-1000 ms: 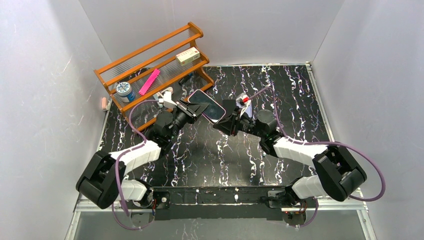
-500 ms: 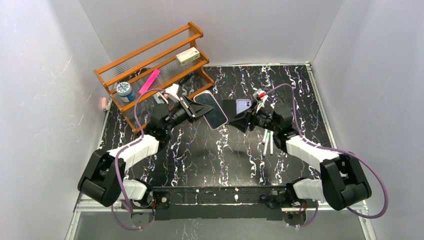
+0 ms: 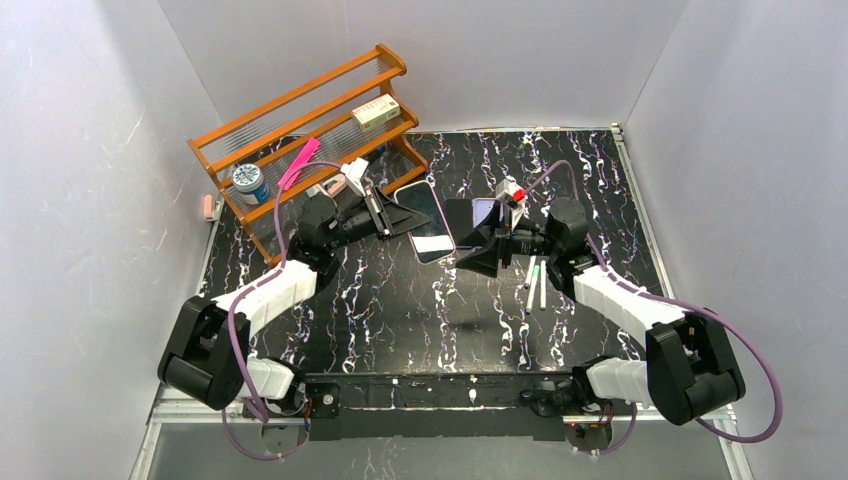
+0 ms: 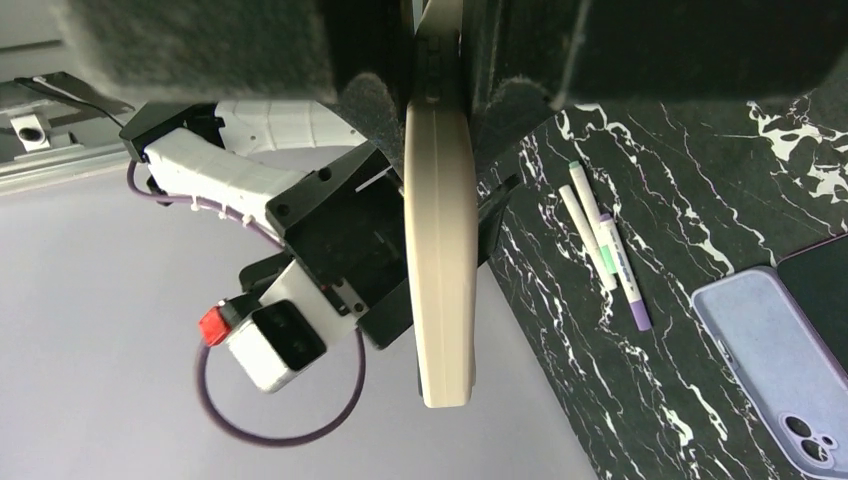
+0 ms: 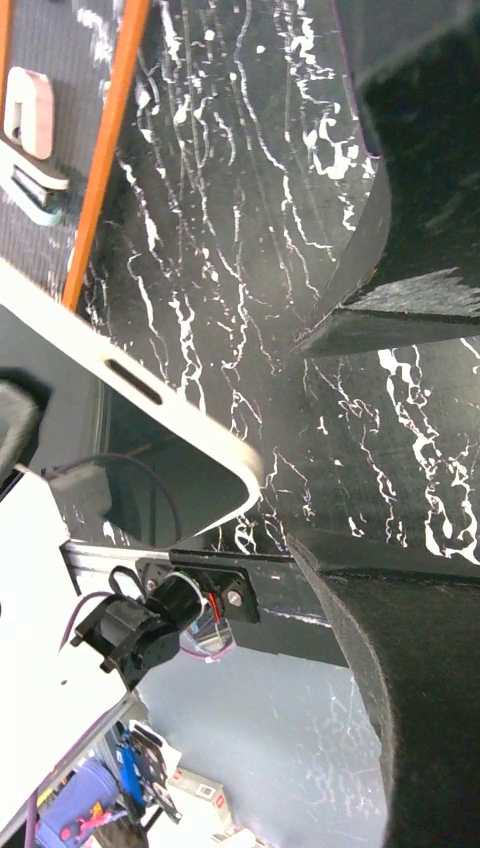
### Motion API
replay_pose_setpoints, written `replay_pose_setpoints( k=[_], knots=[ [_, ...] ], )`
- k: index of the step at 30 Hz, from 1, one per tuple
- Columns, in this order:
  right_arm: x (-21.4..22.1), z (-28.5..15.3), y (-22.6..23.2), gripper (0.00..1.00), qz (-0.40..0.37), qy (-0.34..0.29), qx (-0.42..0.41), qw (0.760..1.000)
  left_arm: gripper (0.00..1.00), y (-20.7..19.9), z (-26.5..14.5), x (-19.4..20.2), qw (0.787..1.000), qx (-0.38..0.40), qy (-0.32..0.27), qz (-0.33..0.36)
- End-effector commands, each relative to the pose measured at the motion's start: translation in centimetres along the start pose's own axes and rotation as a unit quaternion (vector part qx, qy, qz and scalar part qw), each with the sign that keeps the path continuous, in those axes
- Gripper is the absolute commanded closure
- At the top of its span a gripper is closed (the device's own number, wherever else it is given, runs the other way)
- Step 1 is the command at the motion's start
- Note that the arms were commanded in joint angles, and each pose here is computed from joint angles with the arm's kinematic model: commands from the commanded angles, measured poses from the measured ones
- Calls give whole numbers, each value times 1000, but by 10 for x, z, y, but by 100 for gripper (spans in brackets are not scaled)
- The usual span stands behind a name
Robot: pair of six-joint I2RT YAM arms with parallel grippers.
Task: Take the phone out of the phone case
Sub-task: Remove the phone case from the phone.
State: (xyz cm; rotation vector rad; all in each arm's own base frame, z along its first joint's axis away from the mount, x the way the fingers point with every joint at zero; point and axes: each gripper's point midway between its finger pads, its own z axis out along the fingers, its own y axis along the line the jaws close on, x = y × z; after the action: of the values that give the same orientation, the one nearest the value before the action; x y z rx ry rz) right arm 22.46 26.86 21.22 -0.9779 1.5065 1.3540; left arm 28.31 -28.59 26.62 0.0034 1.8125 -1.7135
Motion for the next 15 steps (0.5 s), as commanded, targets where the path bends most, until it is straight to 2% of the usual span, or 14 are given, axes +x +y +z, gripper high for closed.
replay_pose_setpoints(
  k=[1,9,12,15],
  knots=[
    [-31,8,18,29,-61,-14,-55,996,100,-38,-1,-6,997,56,18,53],
    [-37,15,29,35,-75,-11,-97,992,100,-44,-3,-3,996,65,26,63],
    [-38,16,32,41,-76,-11,-106,991,100,-45,-4,-2,995,67,30,64],
    [-38,16,33,53,-77,-10,-111,991,100,-45,-4,-2,995,67,29,64]
  ],
)
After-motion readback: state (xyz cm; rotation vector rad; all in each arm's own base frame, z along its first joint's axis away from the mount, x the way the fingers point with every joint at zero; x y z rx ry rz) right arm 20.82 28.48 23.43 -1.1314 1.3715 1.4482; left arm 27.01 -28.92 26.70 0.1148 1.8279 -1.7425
